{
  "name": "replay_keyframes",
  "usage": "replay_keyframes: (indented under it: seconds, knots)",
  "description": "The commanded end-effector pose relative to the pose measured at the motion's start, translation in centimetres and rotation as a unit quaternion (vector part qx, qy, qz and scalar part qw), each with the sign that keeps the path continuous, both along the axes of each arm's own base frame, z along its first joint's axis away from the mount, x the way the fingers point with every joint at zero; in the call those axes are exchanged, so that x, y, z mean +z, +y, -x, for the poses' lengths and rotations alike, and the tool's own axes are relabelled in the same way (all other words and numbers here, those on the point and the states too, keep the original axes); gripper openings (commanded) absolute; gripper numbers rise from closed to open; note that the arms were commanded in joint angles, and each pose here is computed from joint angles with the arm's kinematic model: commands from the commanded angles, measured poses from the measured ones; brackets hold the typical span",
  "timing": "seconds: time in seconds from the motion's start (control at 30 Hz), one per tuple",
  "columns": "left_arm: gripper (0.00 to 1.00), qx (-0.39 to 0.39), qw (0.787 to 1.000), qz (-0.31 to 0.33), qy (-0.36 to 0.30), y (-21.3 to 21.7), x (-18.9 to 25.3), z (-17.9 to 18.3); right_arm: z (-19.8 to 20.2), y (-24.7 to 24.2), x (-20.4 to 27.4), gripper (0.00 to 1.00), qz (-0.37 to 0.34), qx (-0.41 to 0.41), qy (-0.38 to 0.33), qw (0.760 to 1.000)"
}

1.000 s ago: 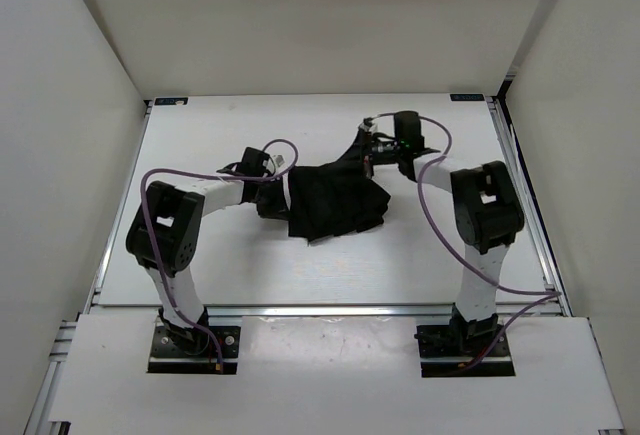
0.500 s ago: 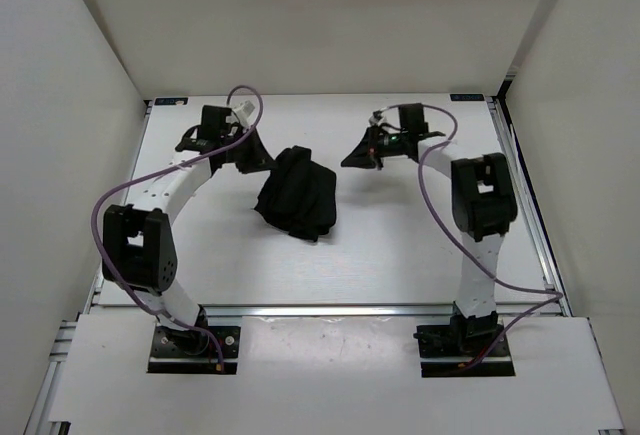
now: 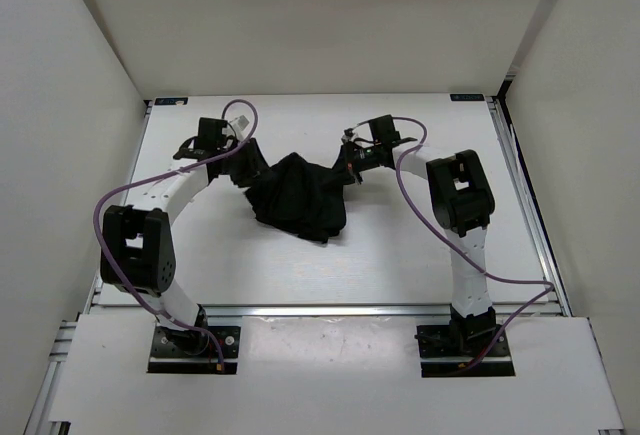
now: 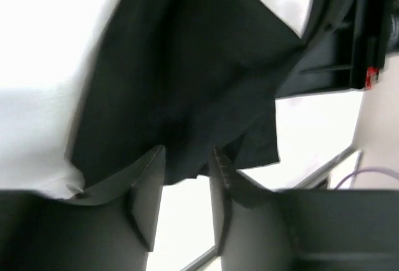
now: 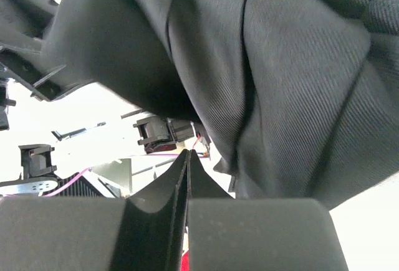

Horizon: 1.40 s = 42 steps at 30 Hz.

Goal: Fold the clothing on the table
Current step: Fold the skirt

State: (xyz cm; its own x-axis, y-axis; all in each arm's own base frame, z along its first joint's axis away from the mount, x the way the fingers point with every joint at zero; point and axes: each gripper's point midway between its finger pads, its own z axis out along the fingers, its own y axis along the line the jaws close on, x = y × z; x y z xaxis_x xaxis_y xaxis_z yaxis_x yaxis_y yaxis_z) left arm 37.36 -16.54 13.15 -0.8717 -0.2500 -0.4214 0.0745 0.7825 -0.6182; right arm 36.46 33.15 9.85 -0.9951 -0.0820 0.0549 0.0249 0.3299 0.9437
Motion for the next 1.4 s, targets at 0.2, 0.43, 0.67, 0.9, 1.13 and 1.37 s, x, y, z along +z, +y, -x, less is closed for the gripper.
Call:
replay_keyframes:
  seconds: [0.2, 0.43, 0.67, 0.9, 1.13, 1.37]
  knots:
    - [0.98, 0.025, 0.995, -0.065, -0.073, 0.9, 4.0, -3.1, 0.4, 1.4, 1.2, 0.00, -0.002, 0.015, -0.017, 1.000]
    - [0.95, -0.046, 0.992, 0.100, -0.061, -5.8, 6.8, -1.3, 0.6, 1.7, -2.9, 0.00, 0.052, 0.009, 0.018, 0.998]
    - [0.00, -0.069, 0.975, 0.210, -0.006, -9.6, 2.9, 1.9, 0.5, 0.7, -5.8, 0.00, 0.102, -0.006, 0.039, 0.994]
    - [0.00, -0.007, 0.998, 0.070, 0.008, -5.3, -3.4, -0.2, 0.5, 0.1, -5.7, 0.00, 0.104, -0.009, 0.046, 0.993]
    - [0.00, 0.062, 0.997, -0.039, -0.025, 1.1, -5.1, -6.9, 1.4, -0.6, -5.2, 0.00, 0.109, -0.005, 0.043, 0.993]
    - [0.00, 0.076, 0.987, -0.137, -0.045, 1.9, -5.3, -10.2, 1.7, -2.3, -3.6, 0.00, 0.122, -0.012, 0.012, 0.992]
